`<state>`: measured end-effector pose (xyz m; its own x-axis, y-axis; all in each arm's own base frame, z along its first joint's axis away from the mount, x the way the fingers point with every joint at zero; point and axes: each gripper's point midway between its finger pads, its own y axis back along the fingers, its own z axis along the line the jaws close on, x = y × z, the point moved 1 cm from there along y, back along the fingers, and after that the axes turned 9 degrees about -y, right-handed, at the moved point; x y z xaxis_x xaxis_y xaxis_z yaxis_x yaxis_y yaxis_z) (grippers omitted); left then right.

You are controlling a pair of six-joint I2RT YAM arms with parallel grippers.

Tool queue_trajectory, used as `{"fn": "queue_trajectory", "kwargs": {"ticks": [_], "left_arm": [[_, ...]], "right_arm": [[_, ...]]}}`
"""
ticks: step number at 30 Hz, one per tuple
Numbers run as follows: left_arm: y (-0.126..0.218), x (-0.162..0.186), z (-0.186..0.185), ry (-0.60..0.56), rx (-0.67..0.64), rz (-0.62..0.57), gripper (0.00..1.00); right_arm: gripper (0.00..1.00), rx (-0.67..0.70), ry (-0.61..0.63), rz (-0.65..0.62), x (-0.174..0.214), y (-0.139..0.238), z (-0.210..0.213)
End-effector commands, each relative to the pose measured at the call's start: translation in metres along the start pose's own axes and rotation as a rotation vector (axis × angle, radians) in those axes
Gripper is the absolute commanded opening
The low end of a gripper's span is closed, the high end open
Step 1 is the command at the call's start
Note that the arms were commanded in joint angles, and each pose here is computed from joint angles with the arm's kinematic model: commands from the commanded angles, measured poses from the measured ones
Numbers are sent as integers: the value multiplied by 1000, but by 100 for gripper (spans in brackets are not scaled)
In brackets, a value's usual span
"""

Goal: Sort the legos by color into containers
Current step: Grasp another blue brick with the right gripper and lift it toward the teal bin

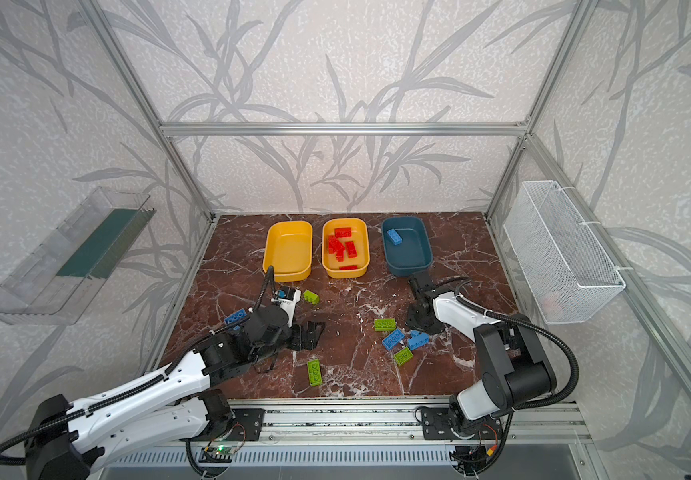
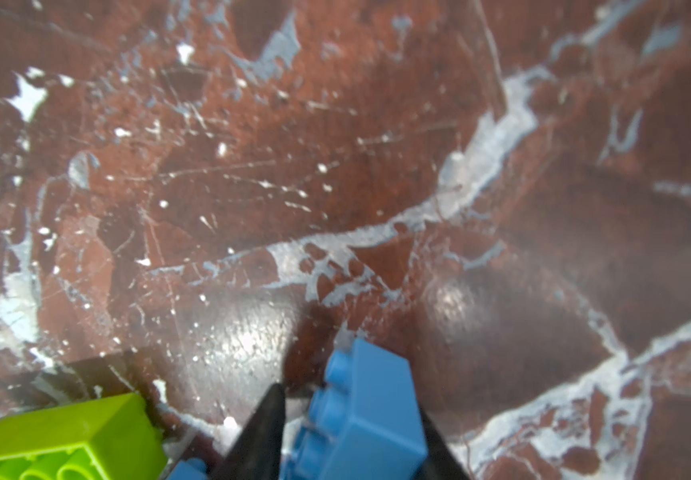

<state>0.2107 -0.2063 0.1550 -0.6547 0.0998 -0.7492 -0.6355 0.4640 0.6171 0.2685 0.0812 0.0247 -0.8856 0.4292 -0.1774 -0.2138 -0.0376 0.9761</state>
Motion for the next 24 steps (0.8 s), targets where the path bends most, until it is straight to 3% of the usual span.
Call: {"fn": "queue_trajectory", "kwargs": {"ticks": [1,5,12,17,24], "left_arm": [[2,3,8,4,-40,-6,99],[2,1,10,-6,-53,-10,99],[-4,-9,8,-38,-77,-8,99],[-19,-17,5,-51,-88,11,99],[-50,-39,10,-29,-110,42,99]], "right_arm": [[28,35,1,-4,-5,-1,0],[19,43,11,-31,-14,8,3],[19,-27,43,-149,-54,57,32],[21,-99,77,-303,-110,82,65],[21,-127,55,-324,-195,59,97]]}}
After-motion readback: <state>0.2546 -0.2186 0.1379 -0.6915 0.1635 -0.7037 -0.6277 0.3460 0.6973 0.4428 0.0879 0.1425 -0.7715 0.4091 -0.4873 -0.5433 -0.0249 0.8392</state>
